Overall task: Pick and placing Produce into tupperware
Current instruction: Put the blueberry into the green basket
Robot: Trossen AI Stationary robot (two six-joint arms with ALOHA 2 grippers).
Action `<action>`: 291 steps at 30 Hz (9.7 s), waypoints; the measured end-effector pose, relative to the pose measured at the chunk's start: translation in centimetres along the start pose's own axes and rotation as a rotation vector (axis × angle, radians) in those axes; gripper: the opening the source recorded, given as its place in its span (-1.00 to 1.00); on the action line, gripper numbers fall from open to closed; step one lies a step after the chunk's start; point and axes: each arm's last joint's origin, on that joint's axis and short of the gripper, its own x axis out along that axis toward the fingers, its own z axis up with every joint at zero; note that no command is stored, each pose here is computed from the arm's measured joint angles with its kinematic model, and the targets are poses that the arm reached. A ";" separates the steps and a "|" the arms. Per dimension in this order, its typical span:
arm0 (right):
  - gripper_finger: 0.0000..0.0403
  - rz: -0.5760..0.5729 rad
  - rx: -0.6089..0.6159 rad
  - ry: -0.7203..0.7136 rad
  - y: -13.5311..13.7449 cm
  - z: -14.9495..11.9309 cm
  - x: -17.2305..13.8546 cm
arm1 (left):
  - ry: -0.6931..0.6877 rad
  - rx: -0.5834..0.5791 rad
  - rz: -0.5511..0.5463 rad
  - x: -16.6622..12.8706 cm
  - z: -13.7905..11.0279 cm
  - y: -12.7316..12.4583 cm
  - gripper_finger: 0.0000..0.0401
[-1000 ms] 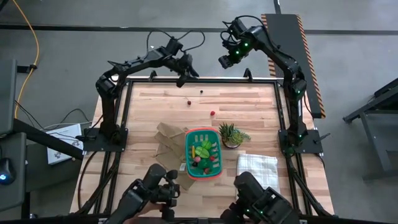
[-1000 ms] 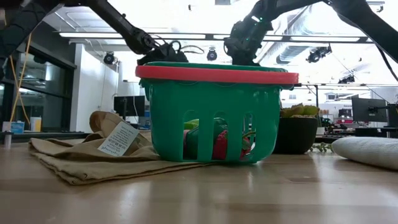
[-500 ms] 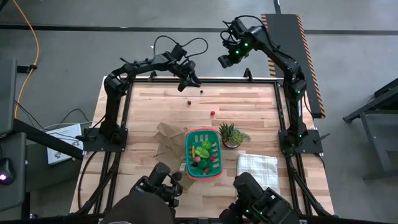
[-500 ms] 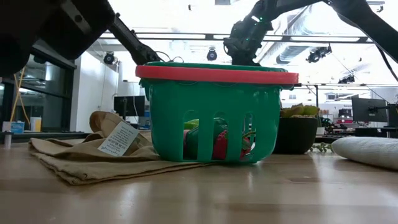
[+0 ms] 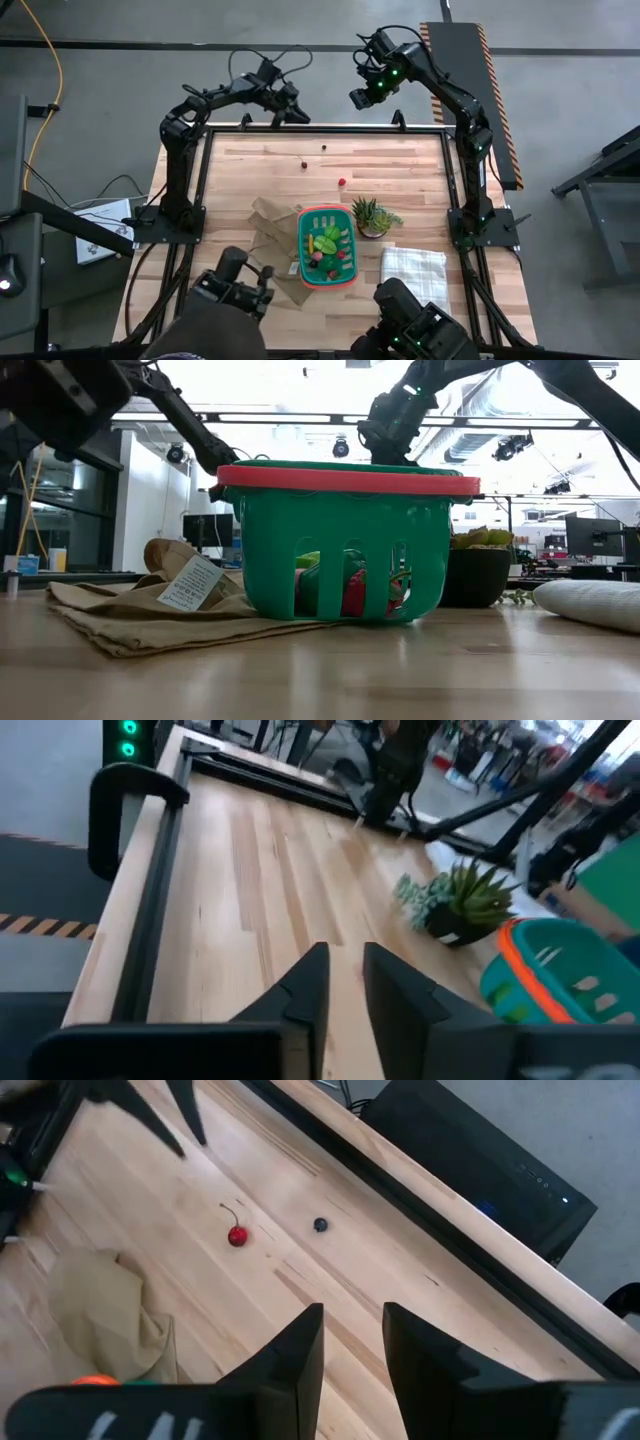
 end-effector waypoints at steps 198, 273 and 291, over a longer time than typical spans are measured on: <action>-0.52 -0.041 -0.195 -0.086 0.0 0.9 0.0 | 0.637 0.591 0.218 10.4 -1.2 -2.1 -0.41; -0.52 -0.046 -0.252 -0.079 -0.1 0.8 -0.1 | 0.730 0.659 0.312 13.5 -2.5 -1.6 -0.42; -0.52 -0.045 -0.253 -0.079 -0.1 0.8 -0.1 | 0.741 0.612 0.320 13.5 -2.7 -1.7 -0.42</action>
